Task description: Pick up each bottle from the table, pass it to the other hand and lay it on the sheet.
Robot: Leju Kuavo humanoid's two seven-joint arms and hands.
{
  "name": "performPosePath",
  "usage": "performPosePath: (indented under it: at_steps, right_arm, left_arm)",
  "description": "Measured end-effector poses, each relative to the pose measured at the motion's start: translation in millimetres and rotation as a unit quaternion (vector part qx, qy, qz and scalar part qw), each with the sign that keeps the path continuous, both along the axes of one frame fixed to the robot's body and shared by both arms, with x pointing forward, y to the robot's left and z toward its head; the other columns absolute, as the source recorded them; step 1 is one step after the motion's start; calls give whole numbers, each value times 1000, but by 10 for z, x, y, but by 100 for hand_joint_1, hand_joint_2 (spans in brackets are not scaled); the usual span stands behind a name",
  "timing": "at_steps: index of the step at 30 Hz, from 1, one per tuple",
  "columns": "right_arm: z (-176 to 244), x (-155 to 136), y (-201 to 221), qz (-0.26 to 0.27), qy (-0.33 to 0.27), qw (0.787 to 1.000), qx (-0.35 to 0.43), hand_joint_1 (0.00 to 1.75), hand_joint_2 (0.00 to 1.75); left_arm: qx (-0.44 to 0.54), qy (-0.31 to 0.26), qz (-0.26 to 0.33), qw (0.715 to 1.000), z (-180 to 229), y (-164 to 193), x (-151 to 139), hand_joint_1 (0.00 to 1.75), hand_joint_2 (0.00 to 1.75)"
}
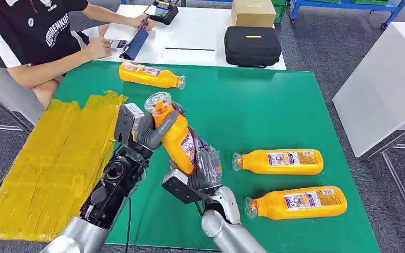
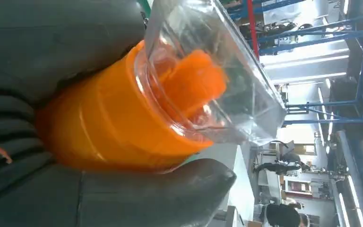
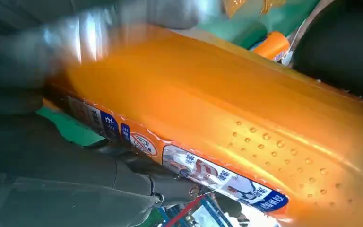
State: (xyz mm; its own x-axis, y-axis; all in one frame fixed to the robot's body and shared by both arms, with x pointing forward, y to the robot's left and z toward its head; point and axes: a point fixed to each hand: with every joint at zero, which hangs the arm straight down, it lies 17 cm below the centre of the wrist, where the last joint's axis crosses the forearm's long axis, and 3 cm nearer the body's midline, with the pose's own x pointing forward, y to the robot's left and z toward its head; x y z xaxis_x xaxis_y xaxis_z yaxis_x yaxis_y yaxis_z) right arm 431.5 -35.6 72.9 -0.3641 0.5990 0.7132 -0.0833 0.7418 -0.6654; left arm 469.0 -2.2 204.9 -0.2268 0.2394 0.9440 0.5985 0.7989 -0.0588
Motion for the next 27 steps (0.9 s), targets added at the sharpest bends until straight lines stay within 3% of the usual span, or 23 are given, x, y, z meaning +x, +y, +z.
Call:
performPosePath:
  at_steps: [10, 11, 12, 20, 27]
  right_arm:
    - [5, 2, -30, -5, -3, 1000, 2, 175, 175]
    - [9, 3, -34, -6, -4, 1000, 2, 140, 175]
    - [15, 3, -37, -7, -5, 1000, 3, 0, 175]
    - [232, -49, -143, -18, -43, 998, 34, 0, 175]
    - [676, -91, -330, -39, -98, 992, 75, 0, 175]
  left_arm:
    - [0, 0, 1, 1000, -2, 2, 2, 175, 175]
    - [0, 0, 2, 1000, -2, 4, 4, 175, 175]
    - [0, 0, 3, 1000, -1, 7, 7, 175, 175]
    - [2, -9, 23, 1000, 23, 66, 50, 175, 175]
    - [6, -37, 64, 997, 192, 243, 119, 175, 175]
